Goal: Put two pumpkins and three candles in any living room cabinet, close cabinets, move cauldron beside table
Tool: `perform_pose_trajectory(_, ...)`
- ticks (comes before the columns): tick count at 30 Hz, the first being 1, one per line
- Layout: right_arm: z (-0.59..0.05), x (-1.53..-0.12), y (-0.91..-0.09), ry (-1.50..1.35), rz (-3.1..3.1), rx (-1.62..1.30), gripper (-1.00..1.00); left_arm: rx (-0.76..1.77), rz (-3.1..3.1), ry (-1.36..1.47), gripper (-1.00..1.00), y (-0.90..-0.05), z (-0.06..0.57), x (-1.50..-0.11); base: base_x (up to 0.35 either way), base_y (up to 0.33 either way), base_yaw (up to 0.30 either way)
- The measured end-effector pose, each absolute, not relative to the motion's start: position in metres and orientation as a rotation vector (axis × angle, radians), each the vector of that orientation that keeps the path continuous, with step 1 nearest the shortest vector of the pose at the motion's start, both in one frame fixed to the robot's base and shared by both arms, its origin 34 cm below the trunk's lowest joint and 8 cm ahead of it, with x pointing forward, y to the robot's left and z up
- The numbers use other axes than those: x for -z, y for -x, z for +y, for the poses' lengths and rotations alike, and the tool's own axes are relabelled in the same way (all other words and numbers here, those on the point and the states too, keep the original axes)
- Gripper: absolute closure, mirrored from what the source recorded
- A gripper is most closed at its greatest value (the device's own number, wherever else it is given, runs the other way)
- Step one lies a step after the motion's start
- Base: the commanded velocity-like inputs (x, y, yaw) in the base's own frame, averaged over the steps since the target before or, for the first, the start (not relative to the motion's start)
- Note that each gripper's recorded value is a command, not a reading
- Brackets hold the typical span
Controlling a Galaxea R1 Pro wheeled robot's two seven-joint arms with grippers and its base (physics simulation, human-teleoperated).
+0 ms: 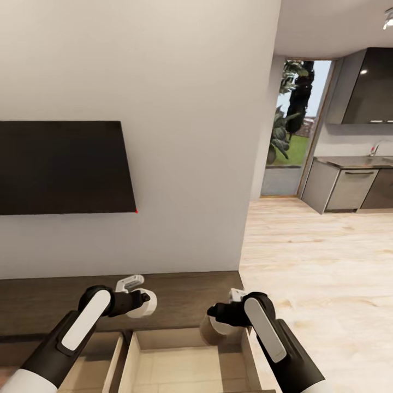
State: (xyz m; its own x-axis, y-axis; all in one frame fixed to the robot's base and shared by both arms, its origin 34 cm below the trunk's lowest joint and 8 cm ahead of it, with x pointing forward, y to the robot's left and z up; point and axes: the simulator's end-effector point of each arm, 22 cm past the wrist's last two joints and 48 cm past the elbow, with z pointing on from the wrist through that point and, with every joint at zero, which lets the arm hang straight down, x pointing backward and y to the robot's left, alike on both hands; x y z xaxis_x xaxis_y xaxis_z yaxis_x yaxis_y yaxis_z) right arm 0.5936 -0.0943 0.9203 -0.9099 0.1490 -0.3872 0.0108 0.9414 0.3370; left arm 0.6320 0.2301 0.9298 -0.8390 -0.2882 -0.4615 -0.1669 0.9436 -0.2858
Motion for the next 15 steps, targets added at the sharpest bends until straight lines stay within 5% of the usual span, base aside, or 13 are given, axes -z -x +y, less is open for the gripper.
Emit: perform_pose_trajectory(15,-0.078,-0.879,-0.58,-0.049,2.757,-0.327,1.0,0.091,2.736,0.361,1.0,-0.603,0.193,-0.88,0.0,0.0,0.0)
